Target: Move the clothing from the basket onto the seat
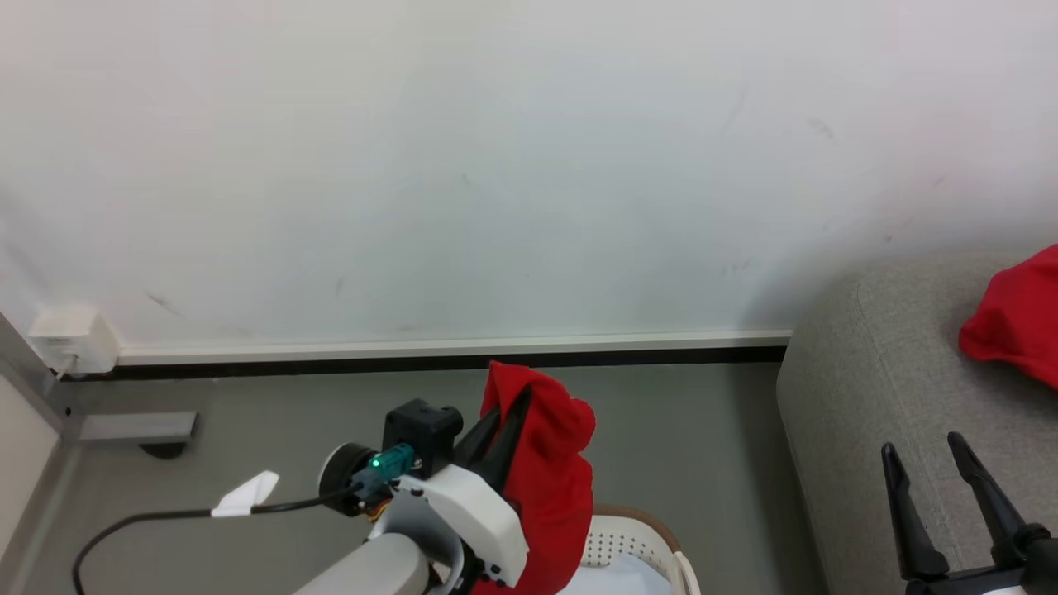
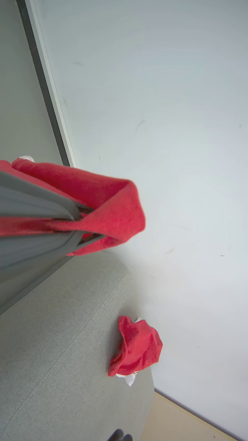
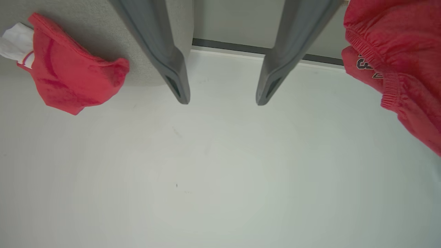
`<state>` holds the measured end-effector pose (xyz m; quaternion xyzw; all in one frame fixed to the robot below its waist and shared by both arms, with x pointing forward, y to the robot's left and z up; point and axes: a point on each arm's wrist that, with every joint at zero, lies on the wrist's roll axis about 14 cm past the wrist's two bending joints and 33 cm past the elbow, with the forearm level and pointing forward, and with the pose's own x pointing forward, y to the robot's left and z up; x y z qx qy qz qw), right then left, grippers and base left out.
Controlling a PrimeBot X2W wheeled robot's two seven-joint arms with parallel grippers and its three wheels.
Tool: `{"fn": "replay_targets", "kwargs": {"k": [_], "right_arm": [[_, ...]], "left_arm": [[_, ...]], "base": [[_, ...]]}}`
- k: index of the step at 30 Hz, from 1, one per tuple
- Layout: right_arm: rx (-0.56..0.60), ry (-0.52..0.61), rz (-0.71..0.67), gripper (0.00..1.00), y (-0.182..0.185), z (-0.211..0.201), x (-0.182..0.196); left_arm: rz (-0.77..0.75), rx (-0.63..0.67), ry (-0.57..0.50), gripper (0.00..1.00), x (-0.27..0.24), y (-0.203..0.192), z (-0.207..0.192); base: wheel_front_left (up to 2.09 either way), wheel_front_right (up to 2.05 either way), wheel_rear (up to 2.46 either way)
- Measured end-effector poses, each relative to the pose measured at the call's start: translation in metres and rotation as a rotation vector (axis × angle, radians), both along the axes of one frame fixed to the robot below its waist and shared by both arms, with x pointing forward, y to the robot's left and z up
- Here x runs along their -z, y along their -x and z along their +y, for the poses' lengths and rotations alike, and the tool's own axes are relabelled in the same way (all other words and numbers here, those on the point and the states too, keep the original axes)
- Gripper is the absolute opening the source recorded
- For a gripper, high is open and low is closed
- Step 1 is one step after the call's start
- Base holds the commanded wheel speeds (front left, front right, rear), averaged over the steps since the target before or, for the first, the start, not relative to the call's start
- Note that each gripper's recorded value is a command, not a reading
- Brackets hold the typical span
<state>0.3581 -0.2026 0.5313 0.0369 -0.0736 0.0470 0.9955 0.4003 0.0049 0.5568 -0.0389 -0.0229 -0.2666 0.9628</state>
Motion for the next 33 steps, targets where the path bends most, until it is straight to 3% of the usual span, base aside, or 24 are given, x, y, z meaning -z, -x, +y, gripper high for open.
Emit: {"fn": "replay_targets", "kwargs": {"k": [10,20,33], "right_arm": [[-0.205,-0.025,0.015,1.0,0.011,0.053,0.001],[-0.576,0.115,-0.011,1.0,0.013,0.132,-0.02],[-0.838,0.28,0.069,1.0,0.018,0.175,-0.021]], "left_arm": [[-0.064,0.011,0.009,0.0,-0.037,0.02,0.006],[-0.063,0.116,0.001,0.0,-0.046,0.037,-0.017],[-0.053,0.293,-0.044,0.0,-0.046,0.06,-0.054]], "base": [[0.0,0.0,0.0],[0.0,0.0,0.0],[0.0,0.0,0.0]]}}
